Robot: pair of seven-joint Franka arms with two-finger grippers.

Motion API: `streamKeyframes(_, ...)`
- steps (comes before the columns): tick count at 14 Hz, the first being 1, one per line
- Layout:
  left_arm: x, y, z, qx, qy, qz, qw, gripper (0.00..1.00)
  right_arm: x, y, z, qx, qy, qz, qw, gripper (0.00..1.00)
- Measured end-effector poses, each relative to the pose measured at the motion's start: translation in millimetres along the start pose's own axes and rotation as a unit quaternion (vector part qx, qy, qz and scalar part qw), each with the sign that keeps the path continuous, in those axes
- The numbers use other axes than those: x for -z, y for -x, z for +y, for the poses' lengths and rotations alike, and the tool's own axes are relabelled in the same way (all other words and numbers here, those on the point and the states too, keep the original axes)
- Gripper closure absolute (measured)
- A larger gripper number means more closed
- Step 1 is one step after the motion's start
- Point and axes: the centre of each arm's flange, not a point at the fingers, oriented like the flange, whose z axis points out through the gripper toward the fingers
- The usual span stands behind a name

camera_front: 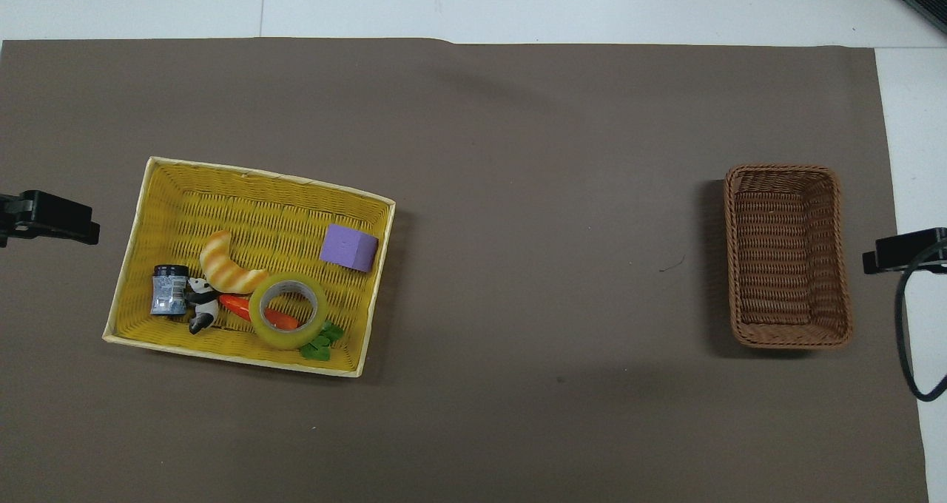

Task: Move tape to another basket

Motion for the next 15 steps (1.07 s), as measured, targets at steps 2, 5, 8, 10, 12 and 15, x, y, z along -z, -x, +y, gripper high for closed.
streamKeyframes(2,0,0,1,-0.001,0.0,0.0,1.0,0.0,-1,0,7,-0.003,0.0,-0.002,1.0,0.0)
streamKeyframes(5,-3,0,7,0.004,-0.001,-0.003,1.0,0.0,-1,-1,8,-0.004,0.0,0.004,1.0,0.0)
streamKeyframes(8,-16,0,28,0.008,-0.007,-0.015,1.0,0.0,-1,-1,8,-0.004,0.0,0.006,1.0,0.0)
streamKeyframes(10,-29,-1,46,-0.002,-0.016,-0.022,1.0,0.0,-1,-1,7,-0.004,0.0,0.006,1.0,0.0)
streamKeyframes(12,-45,-3,58,-0.011,-0.019,-0.023,0.999,0.0,-1,-2,7,-0.004,0.0,0.006,1.0,0.0)
streamKeyframes(15,-77,-1,63,0.001,-0.022,-0.038,0.999,0.0,-1,-2,4,-0.001,0.0,0.006,1.0,0.0)
